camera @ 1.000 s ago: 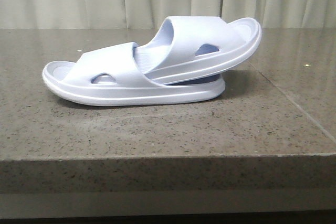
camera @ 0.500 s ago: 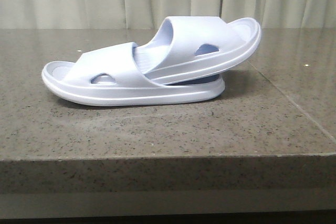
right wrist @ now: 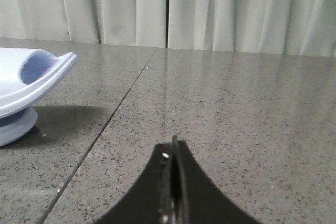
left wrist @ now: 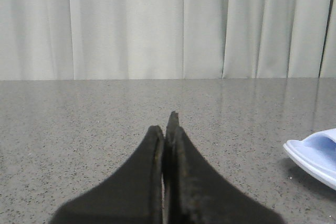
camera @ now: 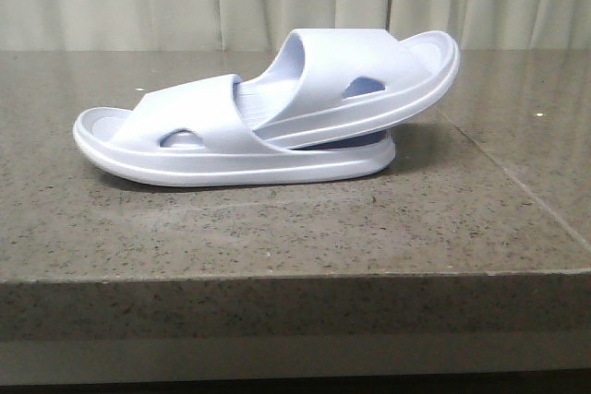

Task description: Insert blue slippers together front up

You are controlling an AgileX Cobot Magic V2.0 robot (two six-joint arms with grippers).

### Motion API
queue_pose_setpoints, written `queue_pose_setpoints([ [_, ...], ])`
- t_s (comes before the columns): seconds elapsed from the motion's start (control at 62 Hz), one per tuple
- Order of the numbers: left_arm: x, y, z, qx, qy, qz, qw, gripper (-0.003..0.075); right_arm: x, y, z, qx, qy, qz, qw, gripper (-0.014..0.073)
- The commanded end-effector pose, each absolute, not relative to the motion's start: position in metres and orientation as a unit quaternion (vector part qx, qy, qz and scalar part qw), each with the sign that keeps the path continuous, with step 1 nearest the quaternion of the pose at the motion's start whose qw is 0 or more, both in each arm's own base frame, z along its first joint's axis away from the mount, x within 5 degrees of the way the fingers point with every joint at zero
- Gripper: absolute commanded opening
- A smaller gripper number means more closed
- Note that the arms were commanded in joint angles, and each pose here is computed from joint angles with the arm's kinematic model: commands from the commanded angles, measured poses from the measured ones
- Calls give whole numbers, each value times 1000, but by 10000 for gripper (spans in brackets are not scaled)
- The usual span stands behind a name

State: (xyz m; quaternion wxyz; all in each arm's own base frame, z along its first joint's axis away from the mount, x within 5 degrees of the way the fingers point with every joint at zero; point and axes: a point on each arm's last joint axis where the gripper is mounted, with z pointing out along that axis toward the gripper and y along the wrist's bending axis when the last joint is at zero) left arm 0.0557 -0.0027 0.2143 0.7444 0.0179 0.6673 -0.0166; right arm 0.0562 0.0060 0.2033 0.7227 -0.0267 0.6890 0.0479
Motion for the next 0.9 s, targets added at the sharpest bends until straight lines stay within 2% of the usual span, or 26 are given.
queue_pose_setpoints([
  [0.0, 53, -2, 220, 11, 634, -22, 773, -20, 54, 5, 214, -26, 647, 44, 761, -68],
  [0.887, 53, -2, 220, 11, 634, -22, 773, -20, 54, 2, 214, -5, 646, 26, 763, -68],
])
